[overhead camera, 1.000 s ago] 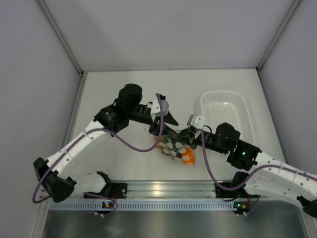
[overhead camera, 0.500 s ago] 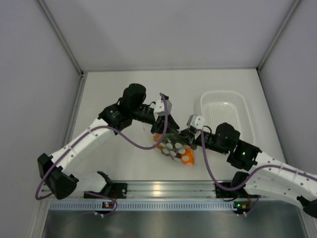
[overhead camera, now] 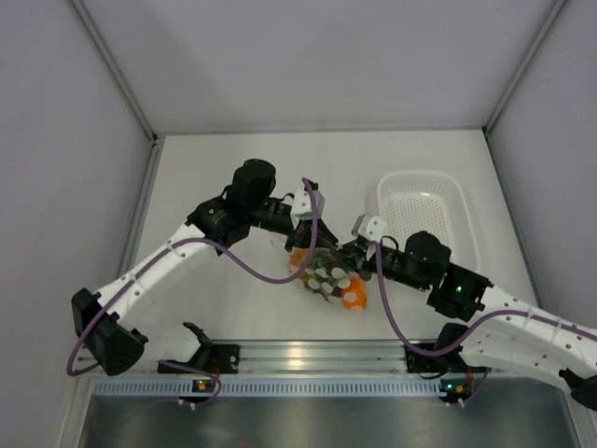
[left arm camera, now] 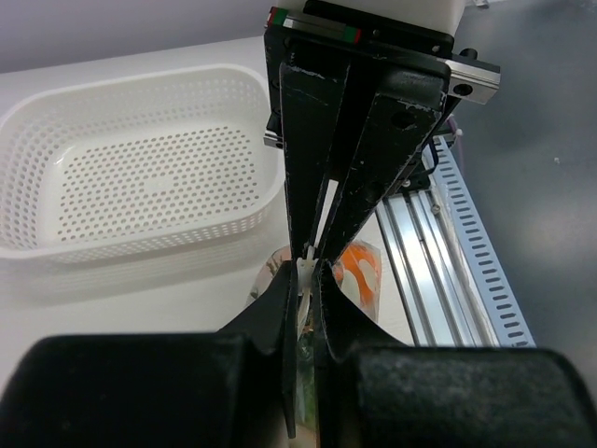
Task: Open the zip-top bag and remove the fake food
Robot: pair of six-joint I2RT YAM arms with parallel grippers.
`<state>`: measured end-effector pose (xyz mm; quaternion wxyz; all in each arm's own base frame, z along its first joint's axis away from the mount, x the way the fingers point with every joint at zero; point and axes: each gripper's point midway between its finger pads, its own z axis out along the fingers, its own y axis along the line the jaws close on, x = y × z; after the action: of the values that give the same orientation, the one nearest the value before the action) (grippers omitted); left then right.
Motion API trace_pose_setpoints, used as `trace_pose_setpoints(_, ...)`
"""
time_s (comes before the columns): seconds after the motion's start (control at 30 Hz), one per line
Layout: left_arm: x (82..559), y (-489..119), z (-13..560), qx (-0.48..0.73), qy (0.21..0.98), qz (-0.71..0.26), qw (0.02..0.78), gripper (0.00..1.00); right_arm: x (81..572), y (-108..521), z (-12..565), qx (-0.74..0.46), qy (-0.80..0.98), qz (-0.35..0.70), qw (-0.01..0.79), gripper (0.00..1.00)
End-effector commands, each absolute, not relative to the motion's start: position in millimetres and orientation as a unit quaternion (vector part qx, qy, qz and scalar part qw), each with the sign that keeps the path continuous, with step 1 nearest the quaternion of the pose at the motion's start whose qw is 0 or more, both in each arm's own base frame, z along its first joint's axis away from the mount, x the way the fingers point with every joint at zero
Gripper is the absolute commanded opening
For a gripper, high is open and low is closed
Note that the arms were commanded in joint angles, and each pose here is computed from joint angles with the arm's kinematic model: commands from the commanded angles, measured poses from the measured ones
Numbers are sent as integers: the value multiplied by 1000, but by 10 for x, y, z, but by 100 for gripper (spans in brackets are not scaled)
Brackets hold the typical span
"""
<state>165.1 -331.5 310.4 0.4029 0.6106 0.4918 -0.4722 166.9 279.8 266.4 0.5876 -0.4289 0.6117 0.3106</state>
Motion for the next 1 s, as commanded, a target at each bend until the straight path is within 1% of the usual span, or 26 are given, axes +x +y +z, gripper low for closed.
trace_pose_setpoints(0.0,1774,-3270,3045,614,494,-443,428,0,1738,2724,2997,-398,595,309,626,0)
trace_pose_setpoints(0.37,2248,-2966,2830,583,538,-421,440,0,1785,2521,3215,-360,588,292,663,0)
trace_pose_setpoints(0.57,2575,-2668,2750,552,570,-405,455,0,1806,2371,3404,-333,581,281,687,0)
trace_pose_setpoints(0.63,2657,-2582,2731,543,579,-399,460,0,1811,2358,3359,-338,591,274,680,0)
trace_pose_setpoints(0.77,2754,-2479,2598,534,598,-381,460,0,1847,2306,3463,-330,592,262,687,0)
trace_pose_setpoints(0.97,2864,-2281,2558,518,600,-395,464,0,1797,2206,3701,-315,578,269,703,0)
